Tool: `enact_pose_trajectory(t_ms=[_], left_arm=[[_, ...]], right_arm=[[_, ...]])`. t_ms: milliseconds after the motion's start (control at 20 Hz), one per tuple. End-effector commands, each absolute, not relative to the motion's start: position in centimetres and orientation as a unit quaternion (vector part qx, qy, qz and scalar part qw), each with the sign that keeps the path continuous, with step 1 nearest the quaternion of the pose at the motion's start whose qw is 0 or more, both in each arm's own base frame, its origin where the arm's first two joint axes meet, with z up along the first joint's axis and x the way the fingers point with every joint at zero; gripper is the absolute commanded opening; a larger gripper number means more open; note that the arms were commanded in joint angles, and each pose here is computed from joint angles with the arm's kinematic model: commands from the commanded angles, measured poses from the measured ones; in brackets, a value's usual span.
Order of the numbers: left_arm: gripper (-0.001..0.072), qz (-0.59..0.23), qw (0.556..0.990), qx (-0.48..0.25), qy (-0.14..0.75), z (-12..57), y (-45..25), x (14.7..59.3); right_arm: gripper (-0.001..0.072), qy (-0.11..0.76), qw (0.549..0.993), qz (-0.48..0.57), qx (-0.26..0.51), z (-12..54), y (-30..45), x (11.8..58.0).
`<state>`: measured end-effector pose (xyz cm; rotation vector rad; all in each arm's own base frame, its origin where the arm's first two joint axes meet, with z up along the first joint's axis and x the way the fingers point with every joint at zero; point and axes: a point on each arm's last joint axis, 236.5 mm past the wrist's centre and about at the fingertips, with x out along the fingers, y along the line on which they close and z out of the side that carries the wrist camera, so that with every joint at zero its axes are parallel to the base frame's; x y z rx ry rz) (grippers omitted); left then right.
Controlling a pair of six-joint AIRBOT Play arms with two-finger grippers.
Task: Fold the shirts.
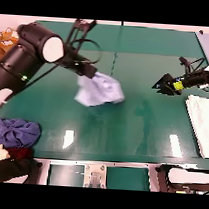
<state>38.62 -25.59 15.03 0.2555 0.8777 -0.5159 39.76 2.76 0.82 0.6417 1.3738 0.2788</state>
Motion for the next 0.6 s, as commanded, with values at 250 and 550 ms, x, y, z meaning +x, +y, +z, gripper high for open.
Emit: enact_pose_trajectory(t_ms=[250,550], left_arm=[[0.0466,-0.364,0.756,0.05,0.541,4.8,-35.6,35.2],[0.0718,-0.266,0.65,0.03,0.711,1.4,-22.5,32.9]], right_arm=[[0.0524,0.624,0.709,0.108,0.311,1.5,1.4,38.4],[0.0544,0.639,0.708,0.053,0.294,-2.3,-0.9,37.9]])
